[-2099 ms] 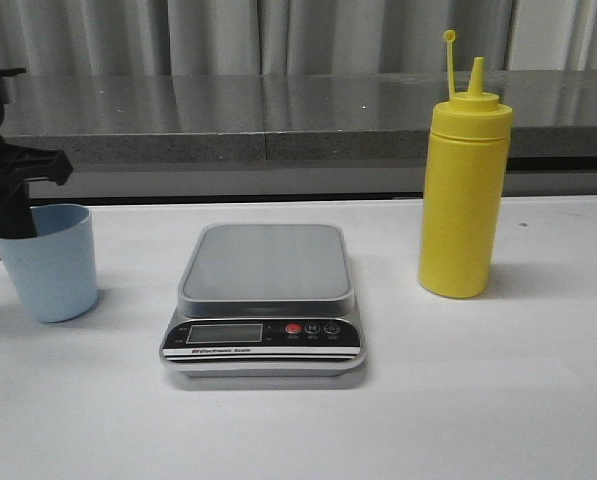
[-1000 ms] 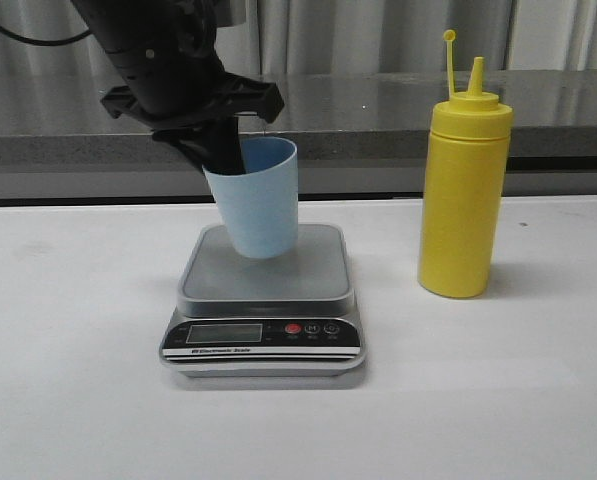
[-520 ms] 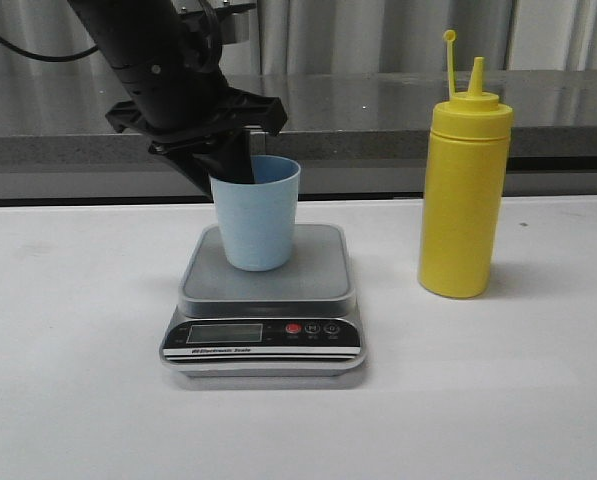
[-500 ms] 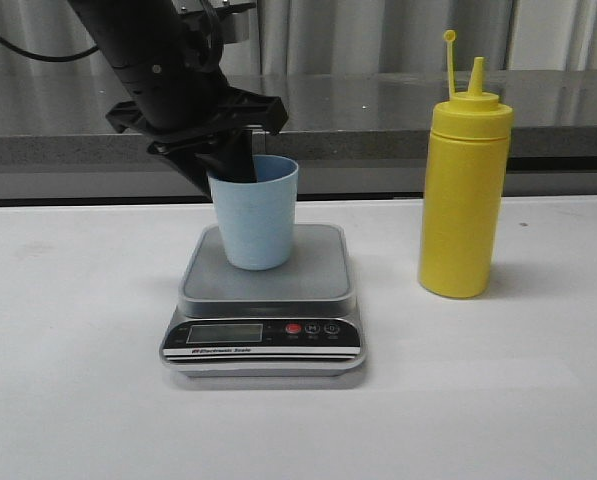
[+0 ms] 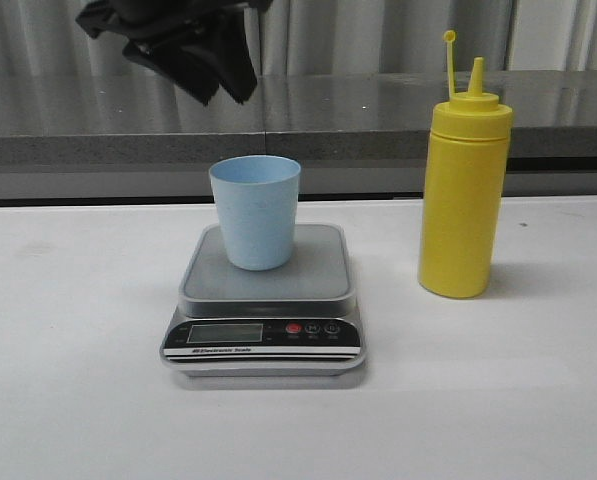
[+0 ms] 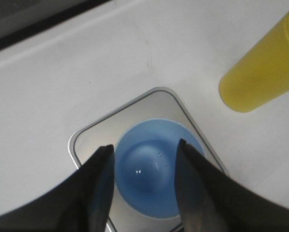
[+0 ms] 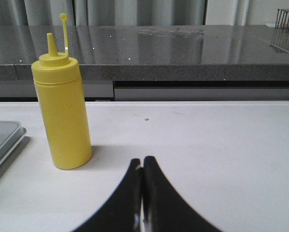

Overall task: Pour seasoning into cup on scale with both arms
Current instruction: 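Open the left gripper and raise it away from the cup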

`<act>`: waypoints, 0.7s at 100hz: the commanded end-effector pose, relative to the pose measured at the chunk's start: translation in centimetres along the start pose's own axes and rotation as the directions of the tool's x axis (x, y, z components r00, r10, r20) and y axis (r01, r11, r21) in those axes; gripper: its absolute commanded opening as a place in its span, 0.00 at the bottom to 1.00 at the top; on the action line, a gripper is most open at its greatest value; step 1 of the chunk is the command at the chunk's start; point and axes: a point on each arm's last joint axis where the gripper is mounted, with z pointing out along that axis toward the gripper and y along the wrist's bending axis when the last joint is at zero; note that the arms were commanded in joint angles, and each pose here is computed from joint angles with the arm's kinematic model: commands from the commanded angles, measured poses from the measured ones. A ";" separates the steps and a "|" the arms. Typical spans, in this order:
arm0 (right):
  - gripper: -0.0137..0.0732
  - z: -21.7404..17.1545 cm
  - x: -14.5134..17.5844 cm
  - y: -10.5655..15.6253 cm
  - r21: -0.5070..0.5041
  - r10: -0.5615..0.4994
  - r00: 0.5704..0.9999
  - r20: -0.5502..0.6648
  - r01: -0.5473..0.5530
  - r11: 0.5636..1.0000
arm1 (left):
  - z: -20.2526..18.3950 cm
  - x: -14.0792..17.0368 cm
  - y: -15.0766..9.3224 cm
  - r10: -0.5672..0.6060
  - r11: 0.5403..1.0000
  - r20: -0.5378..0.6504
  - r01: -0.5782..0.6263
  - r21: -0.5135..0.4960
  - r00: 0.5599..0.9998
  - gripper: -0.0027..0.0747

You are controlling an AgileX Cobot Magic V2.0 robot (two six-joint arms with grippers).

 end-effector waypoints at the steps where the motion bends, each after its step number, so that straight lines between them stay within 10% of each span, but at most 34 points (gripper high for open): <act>1: 0.08 -0.3 -1.4 0.0 0.001 -0.006 0.994 0.113 0.006 1.000 | -4.5 -1.5 -0.6 -0.044 0.999 0.194 0.043 0.013 0.980 0.30; 19: 0.08 -0.3 -1.4 0.0 0.001 -0.006 0.994 0.113 0.006 1.000 | -8.1 0.8 0.5 -0.080 0.996 0.246 0.087 -0.015 0.966 0.00; 70: 0.08 -0.3 -1.4 0.0 0.000 -0.006 0.993 0.115 0.006 1.000 | -19.7 11.2 4.1 -0.139 0.945 0.451 0.255 -0.206 0.881 0.01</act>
